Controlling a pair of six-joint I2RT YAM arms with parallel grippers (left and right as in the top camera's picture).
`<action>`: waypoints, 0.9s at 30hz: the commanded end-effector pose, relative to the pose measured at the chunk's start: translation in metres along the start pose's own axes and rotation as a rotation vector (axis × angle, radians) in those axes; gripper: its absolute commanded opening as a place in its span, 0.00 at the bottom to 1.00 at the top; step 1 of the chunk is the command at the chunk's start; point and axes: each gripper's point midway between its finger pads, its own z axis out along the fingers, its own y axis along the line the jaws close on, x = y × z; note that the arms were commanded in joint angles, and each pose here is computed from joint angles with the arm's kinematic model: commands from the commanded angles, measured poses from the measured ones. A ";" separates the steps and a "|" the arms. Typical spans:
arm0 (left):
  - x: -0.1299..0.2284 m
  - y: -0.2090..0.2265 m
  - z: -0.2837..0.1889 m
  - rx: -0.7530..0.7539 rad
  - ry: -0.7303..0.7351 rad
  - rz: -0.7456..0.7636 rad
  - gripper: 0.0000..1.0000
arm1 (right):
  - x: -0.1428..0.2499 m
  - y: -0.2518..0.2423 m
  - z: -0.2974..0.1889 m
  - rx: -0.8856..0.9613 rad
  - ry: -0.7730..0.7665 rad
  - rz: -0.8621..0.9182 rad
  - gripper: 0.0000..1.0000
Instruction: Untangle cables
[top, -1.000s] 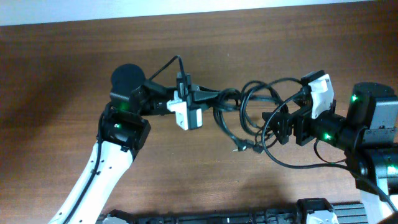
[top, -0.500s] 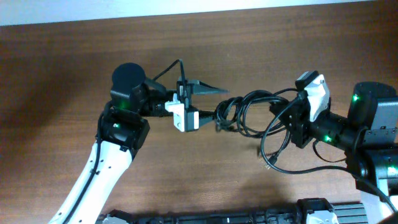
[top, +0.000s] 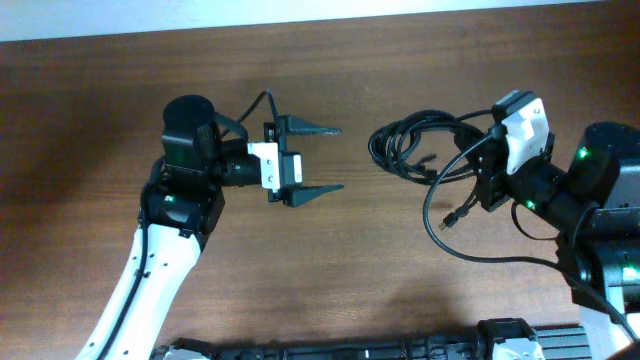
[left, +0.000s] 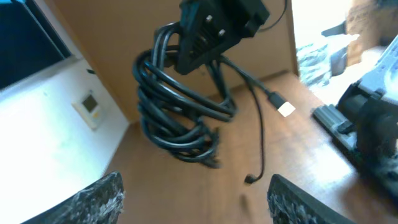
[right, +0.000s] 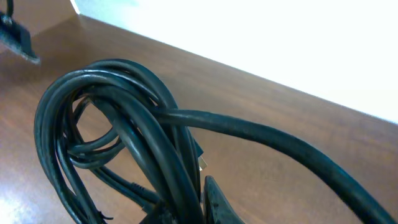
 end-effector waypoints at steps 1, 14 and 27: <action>-0.010 -0.005 -0.002 0.033 -0.025 -0.216 0.72 | -0.017 0.006 -0.005 -0.035 -0.063 -0.026 0.04; -0.055 0.001 -0.005 0.069 -0.140 -0.033 0.89 | -0.028 0.054 -0.015 -0.305 -0.163 -0.218 0.04; -0.051 -0.018 0.007 0.165 -0.147 -0.115 0.74 | -0.044 0.065 -0.022 -0.365 -0.242 -0.270 0.04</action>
